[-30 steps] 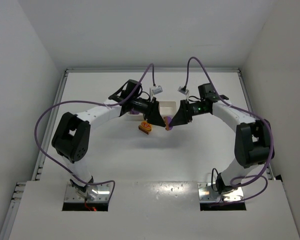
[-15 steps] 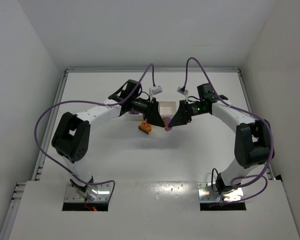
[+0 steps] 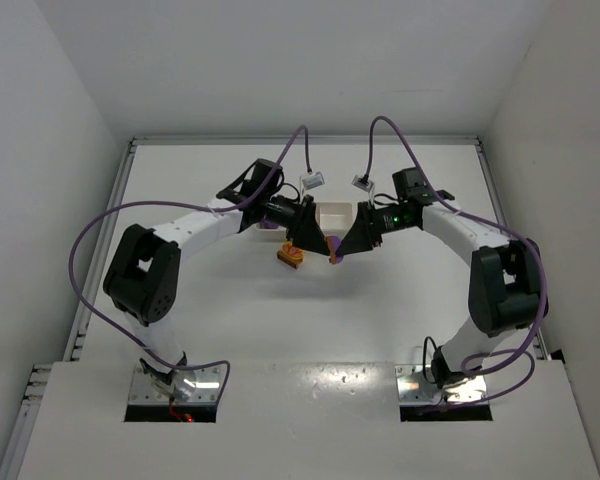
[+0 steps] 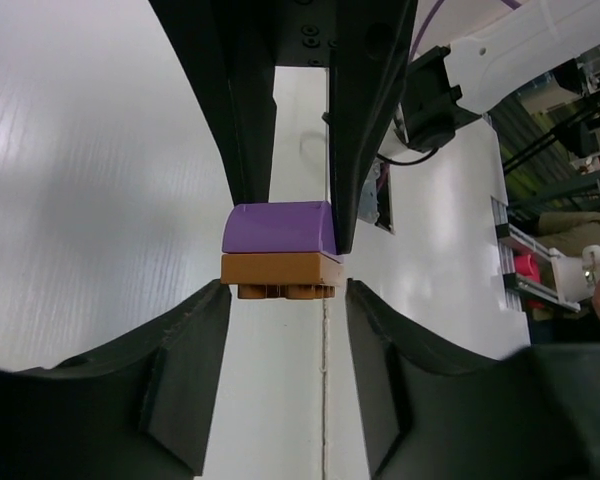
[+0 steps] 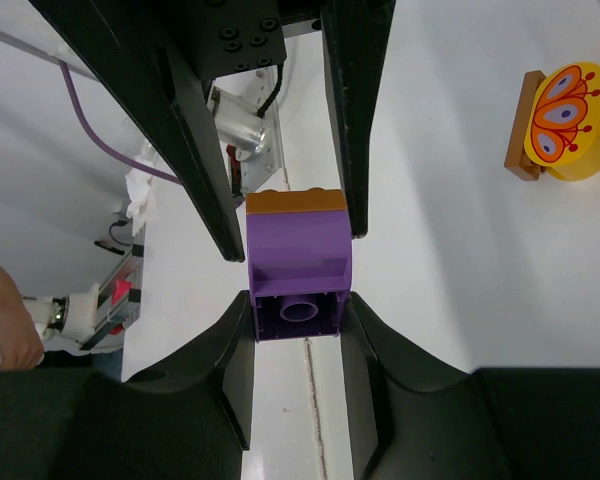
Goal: Sort the legos into containers by color
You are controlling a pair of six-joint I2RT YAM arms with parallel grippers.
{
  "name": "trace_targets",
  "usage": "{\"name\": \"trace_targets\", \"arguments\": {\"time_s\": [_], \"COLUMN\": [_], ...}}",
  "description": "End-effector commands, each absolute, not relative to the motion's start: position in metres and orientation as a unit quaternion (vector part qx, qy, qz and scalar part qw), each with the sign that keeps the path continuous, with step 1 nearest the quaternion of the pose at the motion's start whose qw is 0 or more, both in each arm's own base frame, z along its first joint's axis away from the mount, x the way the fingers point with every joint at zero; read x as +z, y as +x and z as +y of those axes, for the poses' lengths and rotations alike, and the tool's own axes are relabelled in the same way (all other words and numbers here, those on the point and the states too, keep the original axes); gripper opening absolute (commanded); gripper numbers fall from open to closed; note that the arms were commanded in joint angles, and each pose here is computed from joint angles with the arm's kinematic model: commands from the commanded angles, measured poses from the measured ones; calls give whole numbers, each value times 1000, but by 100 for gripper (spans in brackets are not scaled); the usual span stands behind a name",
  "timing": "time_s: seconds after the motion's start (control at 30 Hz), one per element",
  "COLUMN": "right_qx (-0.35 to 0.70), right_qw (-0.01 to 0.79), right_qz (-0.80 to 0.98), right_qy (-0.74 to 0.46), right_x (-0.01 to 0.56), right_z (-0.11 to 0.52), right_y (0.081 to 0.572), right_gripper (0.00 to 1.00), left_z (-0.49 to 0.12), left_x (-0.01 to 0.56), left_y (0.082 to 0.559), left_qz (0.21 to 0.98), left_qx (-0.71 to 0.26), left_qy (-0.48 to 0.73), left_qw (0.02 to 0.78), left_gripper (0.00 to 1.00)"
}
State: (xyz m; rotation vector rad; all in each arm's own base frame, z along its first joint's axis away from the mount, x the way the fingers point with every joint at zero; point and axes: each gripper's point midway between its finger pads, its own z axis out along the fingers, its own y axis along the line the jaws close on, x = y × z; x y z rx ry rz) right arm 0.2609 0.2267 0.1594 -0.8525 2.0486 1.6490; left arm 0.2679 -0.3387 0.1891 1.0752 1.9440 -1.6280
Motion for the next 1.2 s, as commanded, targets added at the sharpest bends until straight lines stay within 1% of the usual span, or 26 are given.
{"name": "trace_targets", "arguments": {"time_s": [0.0, 0.13, 0.27, 0.33, 0.47, 0.67, 0.73, 0.77, 0.8, 0.9, 0.93, 0.97, 1.0, 1.03, 1.17], "right_qx": [588, 585, 576, 573, 568, 556, 551, 551, 546, 529, 525, 522, 517, 518, 518], "right_qw": [201, 198, 199, 200, 201, 206, 212, 212, 213, 223, 220, 218, 227, 225, 225], "right_qz": [714, 716, 723, 725, 729, 736, 735, 735, 738, 742, 747, 747, 747, 745, 745], "right_qy": [-322, -326, -326, -325, -325, -327, -335, -335, -334, -347, -345, -348, -352, -356, -356], "right_x": [163, 158, 155, 154, 152, 150, 152, 152, 150, 151, 147, 146, 148, 148, 148], "right_z": [230, 232, 231, 231, 230, 229, 231, 231, 230, 233, 232, 235, 234, 237, 237], "right_y": [262, 262, 264, 264, 265, 268, 268, 268, 269, 269, 268, 266, 269, 266, 266], "right_gripper": [0, 0, 0, 0, 0, 0, 0, 0, 0, 0, 0, 0, 0, 0, 0], "left_z": [-339, -340, -342, -342, -345, -348, -348, -350, -350, -352, -351, -351, -351, -351, -355], "left_x": [212, 212, 213, 213, 213, 210, 207, 207, 207, 206, 207, 207, 207, 207, 208], "left_y": [267, 268, 263, 263, 260, 257, 258, 255, 254, 256, 255, 255, 255, 255, 252], "left_qz": [659, 656, 653, 653, 651, 654, 656, 656, 656, 656, 653, 655, 655, 655, 652], "left_qx": [-592, -595, -600, -600, -601, -603, -603, -605, -605, -605, -607, -608, -608, -608, -613], "left_qy": [409, 411, 412, 412, 415, 413, 411, 411, 411, 411, 412, 409, 409, 409, 411], "left_qw": [219, 217, 209, 209, 206, 197, 194, 188, 188, 188, 186, 183, 183, 183, 175], "left_gripper": [54, 50, 50, 53, 53, 47, 43, 38, 37, 36, 38, 44, 53, 55, 56]}}
